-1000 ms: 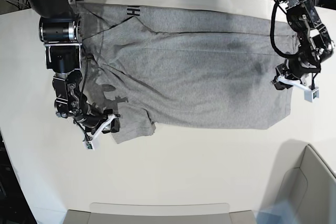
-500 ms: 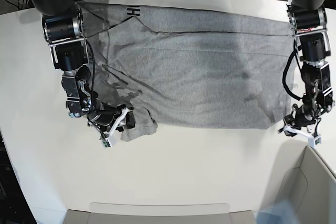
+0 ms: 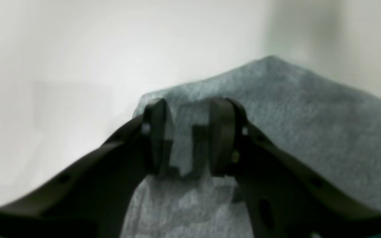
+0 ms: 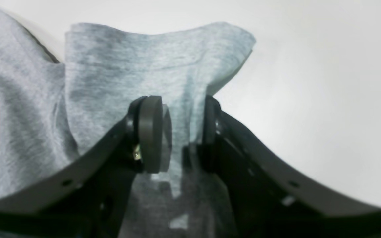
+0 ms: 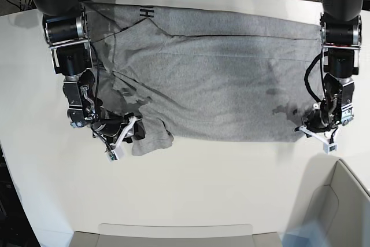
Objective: Fold the T-shirt properly
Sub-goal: 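Reach both grippers to the hem corners of the shirt and grasp, then lift the hem with both grippers and fold it over toward the collar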
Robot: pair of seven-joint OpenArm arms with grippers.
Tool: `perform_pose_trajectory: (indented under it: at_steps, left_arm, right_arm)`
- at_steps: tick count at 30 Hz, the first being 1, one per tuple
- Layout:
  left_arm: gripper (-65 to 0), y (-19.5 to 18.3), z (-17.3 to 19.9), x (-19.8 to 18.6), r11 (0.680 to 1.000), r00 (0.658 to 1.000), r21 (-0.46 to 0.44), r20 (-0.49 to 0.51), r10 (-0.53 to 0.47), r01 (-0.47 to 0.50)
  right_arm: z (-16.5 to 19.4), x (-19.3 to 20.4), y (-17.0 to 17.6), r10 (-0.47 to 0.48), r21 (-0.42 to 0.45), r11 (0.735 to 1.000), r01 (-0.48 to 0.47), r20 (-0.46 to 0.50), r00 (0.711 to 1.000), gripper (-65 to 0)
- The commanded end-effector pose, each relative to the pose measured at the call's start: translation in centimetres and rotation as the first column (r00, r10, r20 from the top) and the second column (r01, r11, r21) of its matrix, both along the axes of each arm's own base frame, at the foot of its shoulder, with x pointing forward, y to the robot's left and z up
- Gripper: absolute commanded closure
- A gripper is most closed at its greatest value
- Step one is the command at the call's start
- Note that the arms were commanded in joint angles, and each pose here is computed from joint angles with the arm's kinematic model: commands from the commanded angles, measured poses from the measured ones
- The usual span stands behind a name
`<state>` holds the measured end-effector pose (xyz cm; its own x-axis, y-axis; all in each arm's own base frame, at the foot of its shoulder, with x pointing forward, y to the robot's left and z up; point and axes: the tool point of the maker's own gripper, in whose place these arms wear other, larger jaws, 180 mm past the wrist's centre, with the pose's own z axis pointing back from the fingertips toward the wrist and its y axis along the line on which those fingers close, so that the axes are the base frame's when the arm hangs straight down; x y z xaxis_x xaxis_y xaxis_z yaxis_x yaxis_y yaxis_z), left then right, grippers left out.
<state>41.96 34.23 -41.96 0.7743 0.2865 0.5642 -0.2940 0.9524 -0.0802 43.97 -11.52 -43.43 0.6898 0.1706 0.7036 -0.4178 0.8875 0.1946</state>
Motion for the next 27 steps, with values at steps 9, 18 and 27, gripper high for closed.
perform_pose_trajectory:
  at_steps: [9, 18, 27]
  left_arm:
    - [-20.1, 0.4, 0.9, 0.5, 1.000, 1.000, 0.007, 0.019, -0.008, 0.008]
    - [0.0, 0.8, 1.3, 0.9, 0.999, 0.995, 0.033, 0.099, -0.007, 0.004]
    - [0.0, 2.5, 5.1, 0.1, 0.995, 0.956, -0.045, 0.276, 0.099, -0.091]
  right_arm:
    - [-2.0, -1.7, -2.0, 0.017, -0.127, 0.992, -0.029, -0.098, 0.995, -17.7]
    - [0.6, 0.1, -0.8, 0.043, -0.113, 0.993, -0.044, -0.008, 0.999, 0.0]
    - [4.5, 0.8, 1.2, 0.100, -0.105, 0.991, -0.087, 0.127, 0.987, 0.0]
